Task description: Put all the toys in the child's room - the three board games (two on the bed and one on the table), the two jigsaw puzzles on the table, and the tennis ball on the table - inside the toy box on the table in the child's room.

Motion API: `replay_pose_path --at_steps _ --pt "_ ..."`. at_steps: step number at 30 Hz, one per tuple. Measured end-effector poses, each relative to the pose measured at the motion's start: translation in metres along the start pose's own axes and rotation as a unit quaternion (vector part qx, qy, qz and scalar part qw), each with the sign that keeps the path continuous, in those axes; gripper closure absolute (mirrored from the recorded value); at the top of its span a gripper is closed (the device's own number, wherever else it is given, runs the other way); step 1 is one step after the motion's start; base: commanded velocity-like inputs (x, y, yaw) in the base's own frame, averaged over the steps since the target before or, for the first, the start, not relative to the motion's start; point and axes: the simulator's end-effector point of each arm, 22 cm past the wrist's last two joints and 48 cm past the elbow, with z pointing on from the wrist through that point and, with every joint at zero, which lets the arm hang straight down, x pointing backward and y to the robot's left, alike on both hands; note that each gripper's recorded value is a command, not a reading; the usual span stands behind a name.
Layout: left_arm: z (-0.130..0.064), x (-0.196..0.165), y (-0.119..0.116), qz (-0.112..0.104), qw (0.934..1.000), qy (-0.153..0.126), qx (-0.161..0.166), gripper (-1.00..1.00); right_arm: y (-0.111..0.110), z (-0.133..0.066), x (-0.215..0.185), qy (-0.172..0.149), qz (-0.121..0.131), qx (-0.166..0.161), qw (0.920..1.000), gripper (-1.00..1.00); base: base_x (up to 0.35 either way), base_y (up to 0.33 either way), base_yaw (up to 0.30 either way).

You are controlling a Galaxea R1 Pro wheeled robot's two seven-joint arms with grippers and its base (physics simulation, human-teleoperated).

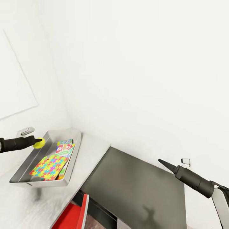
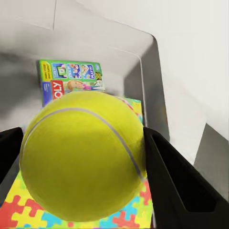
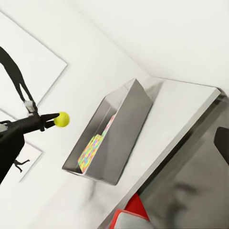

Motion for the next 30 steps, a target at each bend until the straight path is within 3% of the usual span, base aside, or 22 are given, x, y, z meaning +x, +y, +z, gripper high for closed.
replay_pose_path --at_steps 11,13,17,21,24,28,30 --pt "0.01 -0.001 0.041 0.001 0.9941 0.002 -0.109 1.0 -0.008 0.002 0.005 0.005 0.007 0.005 1.0 -1.0 0.0 0.0 0.0" --pt "0.016 -0.006 0.038 0.001 0.9927 -0.006 -0.12 1.0 -0.009 0.002 0.006 0.006 0.008 0.006 0.9999 -1.0 0.0 0.0 0.0" --pt "0.041 -0.028 0.004 0.002 0.9913 -0.034 -0.127 1.0 -0.013 0.002 0.009 0.01 0.008 0.012 0.9999 -1.0 0.0 0.0 0.0" --pt "0.063 -0.032 -0.025 0.021 0.9926 -0.022 -0.118 1.0 -0.019 0.003 0.013 0.016 0.008 0.02 0.9996 -1.0 0.0 0.0 0.0" --pt "0.076 -0.033 -0.031 0.023 0.9929 -0.017 -0.115 1.0 -0.021 0.003 0.015 0.018 0.009 0.022 0.9995 -1.0 0.0 0.0 0.0" --pt "0.097 -0.028 -0.013 0.009 0.9864 -0.005 -0.164 1.0 -0.024 0.003 0.016 0.02 0.011 0.024 0.9994 -1.0 0.0 0.0 0.0" --pt "0.106 -0.023 -0.011 0.004 0.9849 0.001 -0.173 1.0 -0.025 0.003 0.017 0.021 0.012 0.025 0.9994 -1.0 0.0 0.0 0.0"
